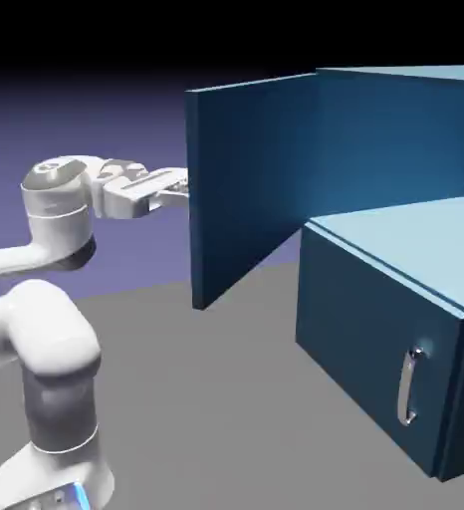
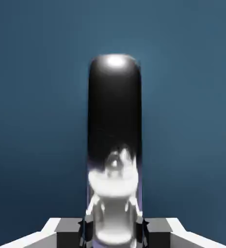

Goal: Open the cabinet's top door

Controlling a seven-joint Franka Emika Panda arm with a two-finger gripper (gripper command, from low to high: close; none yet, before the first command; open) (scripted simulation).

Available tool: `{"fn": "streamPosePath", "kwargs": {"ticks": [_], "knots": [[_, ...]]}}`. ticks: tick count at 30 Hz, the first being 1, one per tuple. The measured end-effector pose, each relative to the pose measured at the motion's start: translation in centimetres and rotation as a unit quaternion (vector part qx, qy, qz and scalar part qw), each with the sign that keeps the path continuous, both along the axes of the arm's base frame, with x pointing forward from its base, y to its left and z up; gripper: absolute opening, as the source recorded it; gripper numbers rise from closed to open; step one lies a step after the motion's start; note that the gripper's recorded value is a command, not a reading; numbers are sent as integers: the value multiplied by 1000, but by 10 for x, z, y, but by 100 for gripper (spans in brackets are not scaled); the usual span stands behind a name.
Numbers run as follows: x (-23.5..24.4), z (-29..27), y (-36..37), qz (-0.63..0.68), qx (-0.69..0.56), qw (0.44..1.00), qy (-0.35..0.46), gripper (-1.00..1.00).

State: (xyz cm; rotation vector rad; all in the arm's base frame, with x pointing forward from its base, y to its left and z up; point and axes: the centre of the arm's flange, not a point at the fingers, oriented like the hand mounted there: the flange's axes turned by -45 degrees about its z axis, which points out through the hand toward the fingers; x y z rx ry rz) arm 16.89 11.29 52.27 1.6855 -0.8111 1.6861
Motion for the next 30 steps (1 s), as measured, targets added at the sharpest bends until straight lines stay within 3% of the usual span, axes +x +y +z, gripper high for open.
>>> {"fn": "streamPosePath", "kwargs": {"ticks": [14,30], "knots": [[-29,0,143,-156,0,988,0,-100],[-14,0,284,-303,0,953,0,-100]]}}
